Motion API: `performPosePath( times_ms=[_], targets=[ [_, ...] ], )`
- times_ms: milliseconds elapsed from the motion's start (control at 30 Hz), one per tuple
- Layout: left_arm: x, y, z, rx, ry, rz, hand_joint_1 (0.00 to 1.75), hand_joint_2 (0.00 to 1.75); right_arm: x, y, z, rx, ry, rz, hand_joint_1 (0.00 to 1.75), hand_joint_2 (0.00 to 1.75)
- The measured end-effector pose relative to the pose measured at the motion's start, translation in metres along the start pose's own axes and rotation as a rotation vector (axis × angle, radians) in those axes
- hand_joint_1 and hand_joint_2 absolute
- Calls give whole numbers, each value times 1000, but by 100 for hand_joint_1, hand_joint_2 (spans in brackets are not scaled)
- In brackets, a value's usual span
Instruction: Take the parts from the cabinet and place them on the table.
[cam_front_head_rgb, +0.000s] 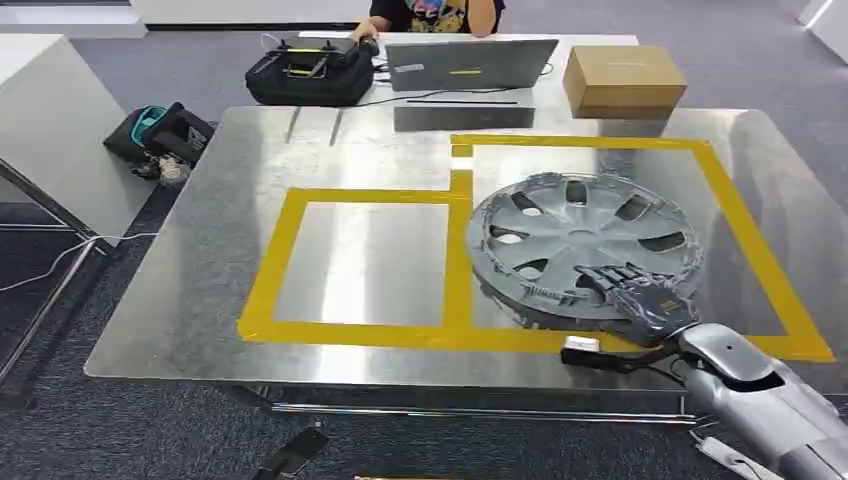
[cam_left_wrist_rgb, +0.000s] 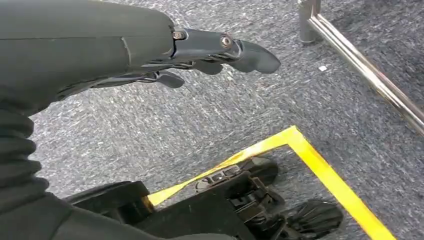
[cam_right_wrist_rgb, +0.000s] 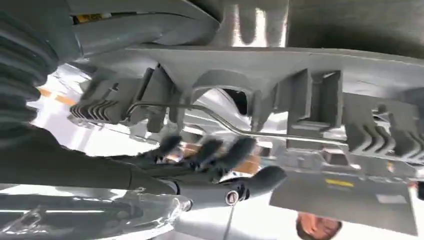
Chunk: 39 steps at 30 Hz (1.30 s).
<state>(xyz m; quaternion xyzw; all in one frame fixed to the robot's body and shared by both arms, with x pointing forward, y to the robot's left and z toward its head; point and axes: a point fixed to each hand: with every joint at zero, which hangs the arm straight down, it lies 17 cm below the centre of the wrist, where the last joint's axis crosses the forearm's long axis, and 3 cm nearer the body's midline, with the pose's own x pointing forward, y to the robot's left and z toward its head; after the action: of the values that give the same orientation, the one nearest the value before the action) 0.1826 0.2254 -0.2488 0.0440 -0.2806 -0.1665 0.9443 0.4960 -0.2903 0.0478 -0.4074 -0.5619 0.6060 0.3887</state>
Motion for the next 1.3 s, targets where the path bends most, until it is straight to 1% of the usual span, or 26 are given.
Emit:
performPosePath(
  times_ms=[133,200,267,333,367,500,567,600,733,767,867,967,1100,1200,1300],
  targets=[
    [-2,0,0,6,5,9,0,0,-26,8,-10,101,106,-27,0,175],
    [-4,0,1,9,12,16,0,0,-37,10,-12,118,153,-16,0,175],
    [-8,1,2,13,20,23,0,0,-51,10,-14,125,235,6,0,175],
    [-10,1,2,17,26,31,0,0,-56,9,-16,121,292,23,0,175],
    [-11,1,2,19,29,32,0,0,-57,8,-17,118,310,21,0,175],
    [-15,0,4,19,36,39,0,0,-53,7,-20,108,324,7,0,175],
    [-16,0,4,22,39,50,0,0,-45,4,-21,81,311,-34,0,175],
    [-16,0,4,25,37,56,0,0,-39,2,-21,59,298,-79,0,175],
    [-23,1,7,37,36,83,0,0,6,-11,-9,-47,198,-380,0,175],
    [-24,0,7,38,36,87,0,0,18,-20,-8,-81,171,-441,0,175],
    [-27,0,9,44,34,100,0,0,36,-42,4,-162,115,-592,0,175],
    [-29,1,10,51,34,116,0,0,56,-68,16,-232,27,-753,0,175],
    [-30,2,10,58,31,129,0,0,75,-96,34,-295,-53,-869,0,175],
    [-31,4,10,68,31,144,0,0,76,-113,46,-352,-72,-903,0,175],
    [-34,5,12,76,32,164,0,0,71,-137,67,-459,-89,-919,0,175]
  ],
)
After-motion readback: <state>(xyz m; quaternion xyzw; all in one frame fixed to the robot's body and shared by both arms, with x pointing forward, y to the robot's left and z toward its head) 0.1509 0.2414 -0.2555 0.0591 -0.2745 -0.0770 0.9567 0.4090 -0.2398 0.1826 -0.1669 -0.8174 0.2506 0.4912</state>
